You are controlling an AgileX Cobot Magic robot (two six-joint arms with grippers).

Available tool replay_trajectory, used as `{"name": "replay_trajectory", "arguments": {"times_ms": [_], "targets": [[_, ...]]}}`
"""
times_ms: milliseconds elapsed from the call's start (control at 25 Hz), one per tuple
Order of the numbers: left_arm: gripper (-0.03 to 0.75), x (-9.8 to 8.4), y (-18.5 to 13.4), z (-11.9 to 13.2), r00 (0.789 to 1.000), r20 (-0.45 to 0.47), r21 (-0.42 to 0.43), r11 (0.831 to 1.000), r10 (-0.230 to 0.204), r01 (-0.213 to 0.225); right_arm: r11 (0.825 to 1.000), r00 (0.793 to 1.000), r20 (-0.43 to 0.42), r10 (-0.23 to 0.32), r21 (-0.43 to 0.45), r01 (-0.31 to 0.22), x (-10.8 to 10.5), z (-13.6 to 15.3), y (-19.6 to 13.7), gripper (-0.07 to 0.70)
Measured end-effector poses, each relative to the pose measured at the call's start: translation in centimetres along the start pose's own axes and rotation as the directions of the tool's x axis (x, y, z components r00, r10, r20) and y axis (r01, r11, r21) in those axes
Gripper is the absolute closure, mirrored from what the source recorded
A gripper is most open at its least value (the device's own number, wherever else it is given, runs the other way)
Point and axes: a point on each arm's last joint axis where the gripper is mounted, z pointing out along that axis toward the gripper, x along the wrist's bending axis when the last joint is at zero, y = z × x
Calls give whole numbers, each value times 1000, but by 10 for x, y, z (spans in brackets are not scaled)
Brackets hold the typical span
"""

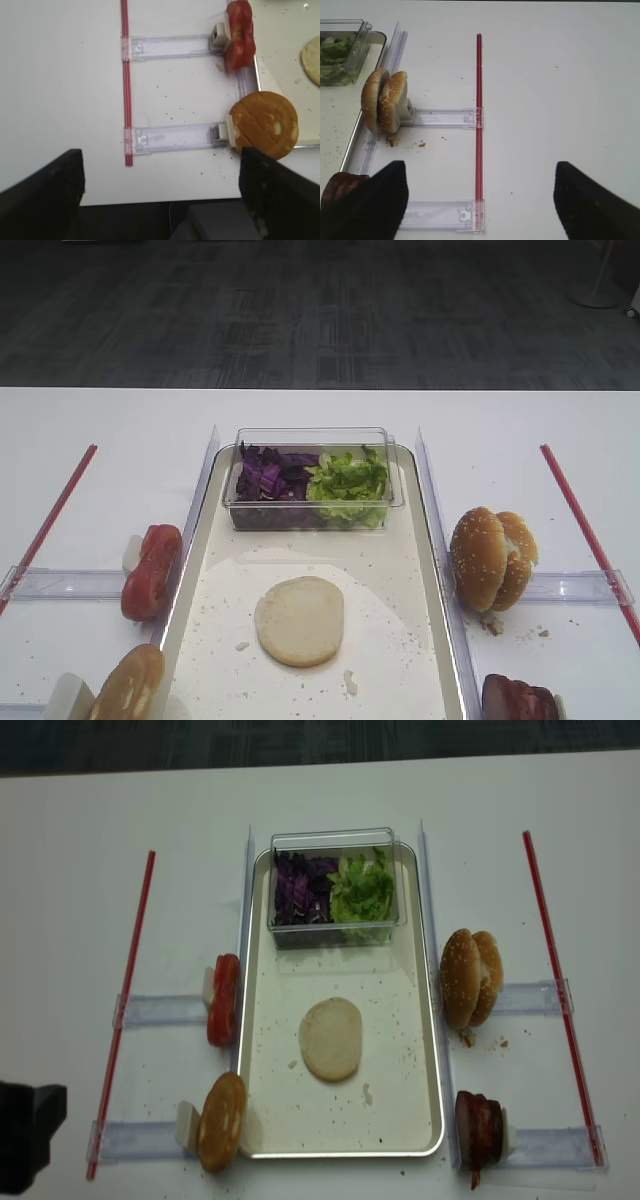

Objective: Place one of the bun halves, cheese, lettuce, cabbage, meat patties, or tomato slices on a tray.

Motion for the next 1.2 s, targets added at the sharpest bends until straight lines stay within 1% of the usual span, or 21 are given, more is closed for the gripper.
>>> {"name": "replay_trajectory", "arguments": {"times_ms": [80, 160, 240, 400, 600, 760, 960, 1200], "targets": [[139, 0, -10, -1, 1000, 1, -22, 1000, 3, -3, 1000, 1000, 0, 0, 0, 0, 0, 0, 0, 18], [139, 0, -19, -2, 1000, 5, -44, 999, 25, -24, 1000, 1000, 0, 0, 0, 0, 0, 0, 0, 18], [139, -1, -29, 0, 999, 17, -59, 998, 37, -36, 1000, 1000, 0, 0, 0, 0, 0, 0, 0, 18], [139, -2, -45, 4, 998, 38, -85, 995, 47, -44, 1000, 1000, 0, 0, 0, 0, 0, 0, 0, 18], [139, -2, -63, 9, 995, 42, -129, 988, 85, -79, 1000, 1000, 0, 0, 0, 0, 0, 0, 0, 18], [139, -2, -70, 5, 995, 38, -195, 977, 92, -83, 1000, 1000, 0, 0, 0, 0, 0, 0, 0, 18], [141, -2, -75, 2, 995, 34, -238, 967, 97, -86, 1000, 1000, 0, 0, 0, 0, 0, 0, 0, 18], [143, -2, -84, 0, 995, 28, -332, 939, 99, -84, 1000, 1000, 0, 0, 0, 0, 0, 0, 0, 18]]}}
